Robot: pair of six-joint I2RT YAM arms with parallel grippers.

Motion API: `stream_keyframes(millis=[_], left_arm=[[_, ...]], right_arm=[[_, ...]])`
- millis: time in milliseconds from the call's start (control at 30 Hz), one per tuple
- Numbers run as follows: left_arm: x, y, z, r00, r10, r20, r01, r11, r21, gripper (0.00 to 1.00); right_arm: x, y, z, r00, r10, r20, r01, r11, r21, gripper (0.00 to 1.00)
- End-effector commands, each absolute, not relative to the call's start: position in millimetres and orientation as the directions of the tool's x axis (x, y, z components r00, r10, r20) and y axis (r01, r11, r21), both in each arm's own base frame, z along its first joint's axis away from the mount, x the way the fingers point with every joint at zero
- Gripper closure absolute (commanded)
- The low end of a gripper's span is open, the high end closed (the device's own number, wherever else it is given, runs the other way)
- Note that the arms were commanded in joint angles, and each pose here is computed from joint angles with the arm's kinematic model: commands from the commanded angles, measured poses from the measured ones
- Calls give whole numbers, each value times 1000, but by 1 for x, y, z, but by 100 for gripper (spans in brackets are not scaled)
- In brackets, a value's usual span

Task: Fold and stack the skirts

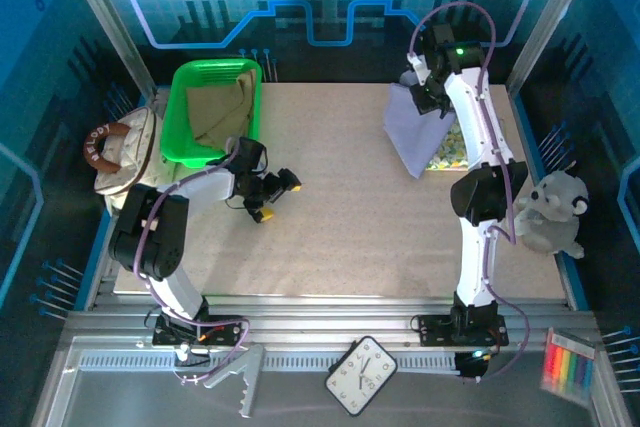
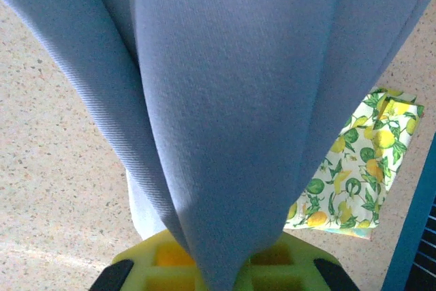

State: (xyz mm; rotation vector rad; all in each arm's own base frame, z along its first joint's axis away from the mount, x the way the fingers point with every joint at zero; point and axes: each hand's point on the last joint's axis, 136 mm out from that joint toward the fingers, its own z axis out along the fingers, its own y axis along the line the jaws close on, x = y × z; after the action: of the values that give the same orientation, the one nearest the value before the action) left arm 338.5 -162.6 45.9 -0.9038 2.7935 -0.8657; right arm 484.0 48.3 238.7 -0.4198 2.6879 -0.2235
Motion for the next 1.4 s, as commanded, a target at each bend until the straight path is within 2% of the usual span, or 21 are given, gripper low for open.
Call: stream_keyframes(millis=[0,167,367,767,933,1200,1267,1367], left_arm=[[338,-161,43,-826,-554,108,-521,676,-522,1],[336,-161,41,-824,-554,116,-527,676,-515,1],[333,-160,35,-822,-554,133,-538,677,-503,1],[324,-158,21,-812,-560,165,-565,683,-464,1],[321,-157,19,-808,-563,171,-572,684,-453,1],[321,-154,23,-811,-563,159,-568,692,-446,1],[326,-152,32,-819,-559,129,-551,703,-450,1],[333,-148,52,-828,-555,77,-523,716,-463,1]], right_arm=[[480,45,256,-868,-285,-405,-229,956,-182,100],[479,32,270,-866,-245,-437,-192,968,-163,100],[477,8,256,-890,-183,-418,-151,983,-108,100],[512,-108,142,-927,60,-370,68,998,-9,100],[518,-127,103,-931,154,-331,147,988,47,100],[504,-160,78,-909,285,-303,309,951,-32,100],[500,-165,95,-888,315,-336,349,936,-43,95],[493,-170,115,-860,352,-369,398,915,-56,70]])
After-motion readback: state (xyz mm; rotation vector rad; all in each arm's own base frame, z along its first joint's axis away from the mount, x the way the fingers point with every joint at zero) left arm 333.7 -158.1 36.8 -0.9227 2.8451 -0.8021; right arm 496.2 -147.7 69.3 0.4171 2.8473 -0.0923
